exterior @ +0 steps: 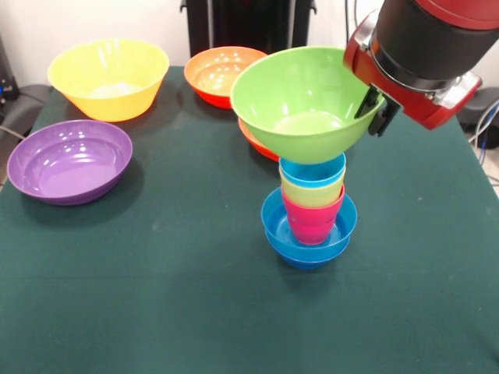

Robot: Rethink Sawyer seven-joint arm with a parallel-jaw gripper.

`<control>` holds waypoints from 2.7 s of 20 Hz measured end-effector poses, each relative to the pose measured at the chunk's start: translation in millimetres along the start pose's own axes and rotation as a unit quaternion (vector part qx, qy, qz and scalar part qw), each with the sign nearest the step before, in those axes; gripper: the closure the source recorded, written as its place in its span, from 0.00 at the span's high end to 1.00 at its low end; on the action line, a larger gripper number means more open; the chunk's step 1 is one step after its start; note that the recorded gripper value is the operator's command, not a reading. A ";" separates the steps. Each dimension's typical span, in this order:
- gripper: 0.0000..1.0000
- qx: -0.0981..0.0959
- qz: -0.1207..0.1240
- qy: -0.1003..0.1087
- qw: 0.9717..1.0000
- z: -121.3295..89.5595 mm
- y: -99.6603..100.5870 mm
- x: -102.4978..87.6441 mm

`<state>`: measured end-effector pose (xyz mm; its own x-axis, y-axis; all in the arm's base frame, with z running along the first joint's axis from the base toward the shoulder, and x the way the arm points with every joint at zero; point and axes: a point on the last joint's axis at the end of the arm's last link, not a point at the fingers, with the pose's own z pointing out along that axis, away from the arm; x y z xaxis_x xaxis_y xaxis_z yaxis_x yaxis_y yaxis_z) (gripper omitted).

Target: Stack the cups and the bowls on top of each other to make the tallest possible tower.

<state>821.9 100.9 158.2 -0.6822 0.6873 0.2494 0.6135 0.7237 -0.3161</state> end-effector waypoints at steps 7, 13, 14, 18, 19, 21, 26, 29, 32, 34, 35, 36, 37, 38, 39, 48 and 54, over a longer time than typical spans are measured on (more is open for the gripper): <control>0.00 0.004 0.001 0.005 1.000 -4.1 -4.9 3.9; 0.00 0.005 0.001 0.006 1.000 -1.7 -4.5 3.7; 0.00 0.005 0.001 0.006 1.000 -1.4 -4.4 3.7; 0.00 0.005 0.000 0.007 1.000 -0.2 -4.2 3.5; 0.00 0.005 0.000 0.007 1.000 -0.2 -4.2 3.5; 0.00 0.006 0.000 0.007 1.000 0.5 -4.1 3.5; 0.00 0.007 0.000 0.009 1.000 2.8 -3.6 3.3; 0.00 0.007 0.000 0.009 1.000 3.5 -3.5 3.2; 0.00 0.007 0.000 0.009 1.000 3.9 -3.3 3.0; 0.00 0.005 0.000 0.007 1.000 4.2 -2.8 2.4; 0.00 0.004 0.000 0.005 1.000 4.7 -2.2 1.7; 0.00 0.002 0.000 0.003 1.000 5.2 -1.7 1.2; 0.00 0.001 0.000 0.002 1.000 5.5 -1.3 0.8; 0.00 -0.001 0.000 -0.001 1.000 6.2 -0.5 -0.2; 0.00 -0.003 0.000 -0.003 1.000 6.8 0.1 -0.8; 0.00 -0.004 -0.001 -0.005 1.000 17.3 3.8 -3.4; 0.00 -0.002 -0.002 -0.003 1.000 21.6 5.6 -2.5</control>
<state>818.5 101.8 136.0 -0.6873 0.6841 0.2442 0.6122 0.7265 -0.3121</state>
